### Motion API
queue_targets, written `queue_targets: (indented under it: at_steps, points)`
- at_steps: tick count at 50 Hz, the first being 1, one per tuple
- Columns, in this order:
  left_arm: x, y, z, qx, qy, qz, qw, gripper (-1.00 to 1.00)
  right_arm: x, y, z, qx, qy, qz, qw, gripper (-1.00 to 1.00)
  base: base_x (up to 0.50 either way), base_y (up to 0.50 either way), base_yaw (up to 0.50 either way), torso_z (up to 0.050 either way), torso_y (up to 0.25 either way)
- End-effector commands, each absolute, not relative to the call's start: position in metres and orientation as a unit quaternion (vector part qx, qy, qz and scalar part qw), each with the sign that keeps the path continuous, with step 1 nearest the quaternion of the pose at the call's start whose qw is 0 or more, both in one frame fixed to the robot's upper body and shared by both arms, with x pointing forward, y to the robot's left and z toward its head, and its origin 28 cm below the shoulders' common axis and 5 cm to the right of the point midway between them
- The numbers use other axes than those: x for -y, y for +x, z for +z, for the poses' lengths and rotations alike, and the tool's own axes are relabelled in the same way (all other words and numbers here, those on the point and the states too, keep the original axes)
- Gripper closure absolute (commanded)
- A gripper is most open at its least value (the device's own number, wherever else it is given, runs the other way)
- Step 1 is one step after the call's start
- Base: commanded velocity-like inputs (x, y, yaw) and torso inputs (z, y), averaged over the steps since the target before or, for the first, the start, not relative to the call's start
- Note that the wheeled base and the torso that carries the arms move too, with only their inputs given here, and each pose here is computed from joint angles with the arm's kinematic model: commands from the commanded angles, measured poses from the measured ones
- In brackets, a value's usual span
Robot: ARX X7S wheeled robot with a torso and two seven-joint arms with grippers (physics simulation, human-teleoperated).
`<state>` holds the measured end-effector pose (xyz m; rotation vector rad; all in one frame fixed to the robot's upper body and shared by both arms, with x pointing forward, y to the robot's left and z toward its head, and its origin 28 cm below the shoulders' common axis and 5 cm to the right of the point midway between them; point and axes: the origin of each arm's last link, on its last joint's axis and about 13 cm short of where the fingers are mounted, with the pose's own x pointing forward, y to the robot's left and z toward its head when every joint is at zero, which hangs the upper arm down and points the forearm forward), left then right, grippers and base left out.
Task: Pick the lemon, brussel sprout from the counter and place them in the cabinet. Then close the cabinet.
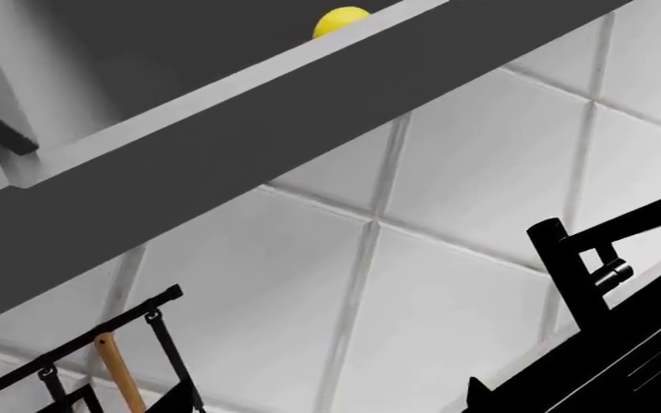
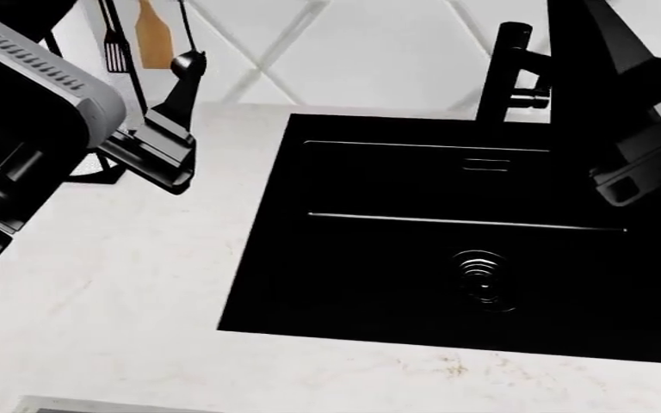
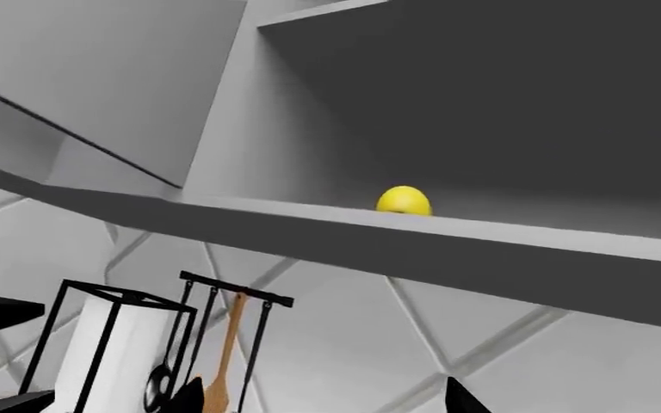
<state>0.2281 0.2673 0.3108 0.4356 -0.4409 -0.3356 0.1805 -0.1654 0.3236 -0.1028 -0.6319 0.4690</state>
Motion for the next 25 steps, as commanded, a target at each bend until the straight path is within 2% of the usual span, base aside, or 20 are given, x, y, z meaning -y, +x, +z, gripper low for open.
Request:
queue_targets:
  at_steps: [1,7,15,25]
  points:
    - [-0.2676,0.2280,0.3101,0.215,0.213,-0.164,0.939,-1.00,0.1662,0.1800,0.3226,0.309,-0.045,0.227,0.922,-1.00,-0.01,0.07,0.00,0.000,0.000]
    - [-0.2674,0.2282,0.3101,0.215,0.214,-0.164,0.939,-1.00,0.1665,0.1802,0.3216,0.308,-0.046,0.227,0.923,-1.00,-0.01,0.10,0.00,0.000,0.000]
    - [-0.2674,0.2281,0.3094,0.213,0.214,-0.165,0.939,-1.00,0.1667,0.1799,0.3208,0.307,-0.039,0.228,0.923,-1.00,-0.02,0.29,0.00,0.000,0.000]
    - [-0.2682,0.2280,0.3092,0.213,0.214,-0.163,0.939,-1.00,0.1664,0.1795,0.3211,0.307,-0.036,0.230,0.923,-1.00,0.08,0.05,0.00,0.000,0.000]
